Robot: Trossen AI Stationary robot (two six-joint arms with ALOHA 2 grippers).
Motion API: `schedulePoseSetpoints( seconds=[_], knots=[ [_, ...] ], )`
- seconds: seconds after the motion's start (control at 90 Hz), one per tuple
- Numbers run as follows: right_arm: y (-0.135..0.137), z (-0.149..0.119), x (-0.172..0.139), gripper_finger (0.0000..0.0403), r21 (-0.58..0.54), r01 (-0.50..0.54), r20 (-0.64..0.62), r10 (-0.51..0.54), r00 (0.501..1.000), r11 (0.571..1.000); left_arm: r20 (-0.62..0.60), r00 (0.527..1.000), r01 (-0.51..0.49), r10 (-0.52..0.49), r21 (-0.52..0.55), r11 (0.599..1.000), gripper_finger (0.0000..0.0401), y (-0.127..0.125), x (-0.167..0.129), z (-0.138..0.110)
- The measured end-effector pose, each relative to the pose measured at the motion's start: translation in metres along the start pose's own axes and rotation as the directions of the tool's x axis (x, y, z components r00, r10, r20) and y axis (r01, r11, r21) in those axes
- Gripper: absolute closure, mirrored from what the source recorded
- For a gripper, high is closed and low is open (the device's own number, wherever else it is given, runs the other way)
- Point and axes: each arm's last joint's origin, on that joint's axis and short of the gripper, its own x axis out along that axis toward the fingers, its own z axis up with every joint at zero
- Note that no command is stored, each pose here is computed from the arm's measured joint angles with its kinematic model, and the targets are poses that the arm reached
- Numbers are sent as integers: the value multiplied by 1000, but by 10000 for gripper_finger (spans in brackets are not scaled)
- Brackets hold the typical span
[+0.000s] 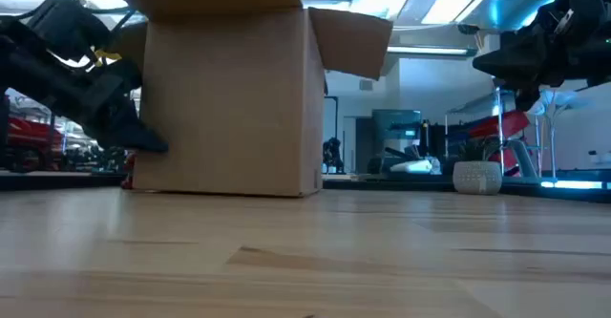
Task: Wrap mug
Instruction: Return to Home Position
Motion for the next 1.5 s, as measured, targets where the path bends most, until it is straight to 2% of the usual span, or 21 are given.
schedulePoseSetpoints(
  seconds=[1.5],
  knots=[
    [0,0,0,403,0,-1,1,1,1000,1000,0,1000,1,-1,-16,1000,401,0,0,0]
  ],
)
